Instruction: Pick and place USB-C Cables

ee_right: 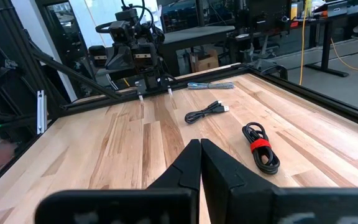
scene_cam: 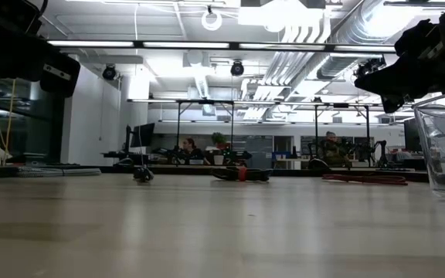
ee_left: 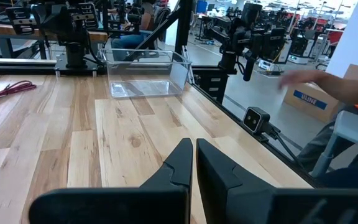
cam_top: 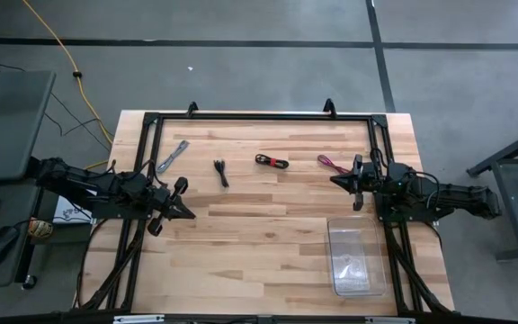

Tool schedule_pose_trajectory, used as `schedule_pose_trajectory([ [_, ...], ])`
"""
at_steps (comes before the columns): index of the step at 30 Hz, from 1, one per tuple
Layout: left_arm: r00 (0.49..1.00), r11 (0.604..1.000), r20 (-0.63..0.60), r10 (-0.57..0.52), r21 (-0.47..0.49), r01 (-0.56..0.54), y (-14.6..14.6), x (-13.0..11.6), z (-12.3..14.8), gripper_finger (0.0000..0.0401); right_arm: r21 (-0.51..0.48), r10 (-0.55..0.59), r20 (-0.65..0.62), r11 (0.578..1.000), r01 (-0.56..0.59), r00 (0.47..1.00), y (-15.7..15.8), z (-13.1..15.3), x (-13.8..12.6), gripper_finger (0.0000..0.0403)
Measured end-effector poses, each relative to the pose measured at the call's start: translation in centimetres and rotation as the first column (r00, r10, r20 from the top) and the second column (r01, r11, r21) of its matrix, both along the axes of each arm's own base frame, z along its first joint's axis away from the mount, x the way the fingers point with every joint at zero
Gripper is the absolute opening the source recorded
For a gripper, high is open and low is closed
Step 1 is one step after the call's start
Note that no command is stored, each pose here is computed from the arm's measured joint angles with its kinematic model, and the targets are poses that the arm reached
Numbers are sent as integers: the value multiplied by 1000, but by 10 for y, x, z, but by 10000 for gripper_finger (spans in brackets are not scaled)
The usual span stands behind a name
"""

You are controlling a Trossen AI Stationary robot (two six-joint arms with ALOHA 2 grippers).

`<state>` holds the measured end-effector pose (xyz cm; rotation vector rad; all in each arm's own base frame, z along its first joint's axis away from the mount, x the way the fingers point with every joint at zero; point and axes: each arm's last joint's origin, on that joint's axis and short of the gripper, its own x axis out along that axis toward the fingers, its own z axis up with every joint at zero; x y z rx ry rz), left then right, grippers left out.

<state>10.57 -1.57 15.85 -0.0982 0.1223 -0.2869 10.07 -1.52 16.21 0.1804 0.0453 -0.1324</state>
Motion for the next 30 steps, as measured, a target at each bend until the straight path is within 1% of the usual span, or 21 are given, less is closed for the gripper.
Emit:
schedule_pose_trajectory([
  [24, 1000, 1000, 0, 0, 0, 0, 0, 0, 0, 3, 2, 0, 12, 1000, 0, 1000, 0, 1, 0, 0],
  [25, 1000, 1000, 0, 0, 0, 0, 0, 0, 0, 3, 7, -2, 38, 1000, 2, 999, 0, 4, 0, 0],
  [27, 1000, 1000, 0, 0, 0, 0, 0, 0, 0, 3, 19, -53, 167, 999, 50, 984, -1, 16, 0, 0],
  [28, 1000, 1000, 0, 0, 0, 0, 0, 0, 0, 3, 39, -96, 249, 995, 89, 964, -3, 24, -1, 0],
  [30, 1000, 1000, 0, 0, 0, 0, 0, 0, 0, 3, 111, -158, 422, 986, 122, 893, -4, 40, -5, 0],
])
